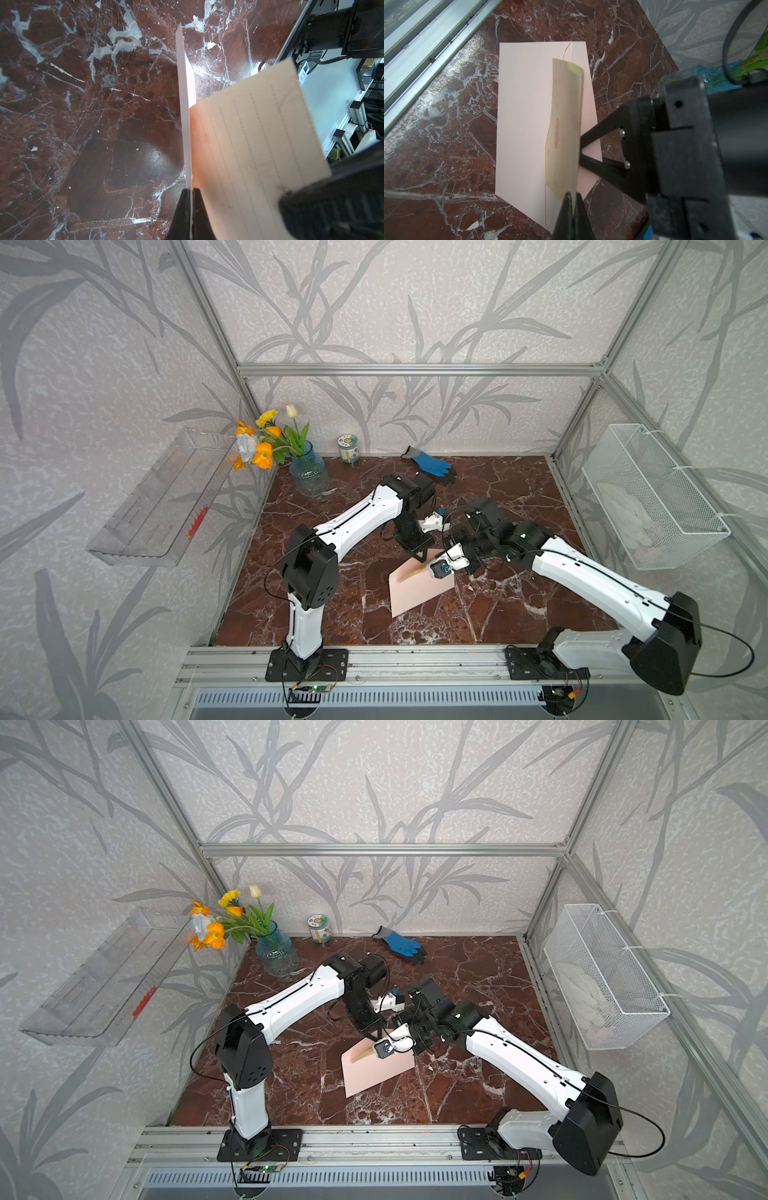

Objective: Fold the letter paper in half and place it into the envelope
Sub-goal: Place the letter paper in the envelope.

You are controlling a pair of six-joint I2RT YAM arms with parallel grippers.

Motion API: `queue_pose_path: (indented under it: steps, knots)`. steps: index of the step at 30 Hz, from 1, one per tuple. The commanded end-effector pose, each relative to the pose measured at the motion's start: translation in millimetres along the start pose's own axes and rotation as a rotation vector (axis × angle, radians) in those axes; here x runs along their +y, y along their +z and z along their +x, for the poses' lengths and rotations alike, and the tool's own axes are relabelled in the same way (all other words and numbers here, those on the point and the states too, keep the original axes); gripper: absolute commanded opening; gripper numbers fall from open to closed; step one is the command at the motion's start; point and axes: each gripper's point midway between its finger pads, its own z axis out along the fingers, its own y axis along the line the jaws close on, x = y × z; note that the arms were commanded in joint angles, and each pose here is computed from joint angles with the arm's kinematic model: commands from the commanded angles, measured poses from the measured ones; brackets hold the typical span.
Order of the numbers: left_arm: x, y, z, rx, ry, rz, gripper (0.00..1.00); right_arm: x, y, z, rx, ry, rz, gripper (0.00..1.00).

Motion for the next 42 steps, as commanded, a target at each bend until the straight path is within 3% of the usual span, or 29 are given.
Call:
queue_pose_path:
  steps: [1,7,15,21,29,37,42]
  knots:
    - [-7,-19,-3,-0.04,0.039,-0.041,0.0,10,3,5,0.025,0.016,-0.028,0.0]
    - [-8,-19,-3,-0.047,0.057,-0.07,0.0,4,3,13,0.087,0.127,-0.049,0.0]
    - [-12,-21,-7,-0.056,0.077,-0.089,0.0,1,6,25,0.15,0.123,-0.048,0.0]
    - [-12,-22,-13,-0.067,0.083,-0.105,0.0,2,12,16,0.111,0.111,-0.071,0.0]
    - [-11,-22,-22,-0.083,0.091,-0.123,0.0,10,24,14,0.152,0.105,-0.112,0.0]
    - [-11,-17,-25,-0.071,0.091,-0.117,0.0,12,43,22,0.292,0.092,-0.102,0.0]
    - [-13,-16,-27,-0.073,0.095,-0.114,0.0,10,51,16,0.299,0.109,-0.129,0.0]
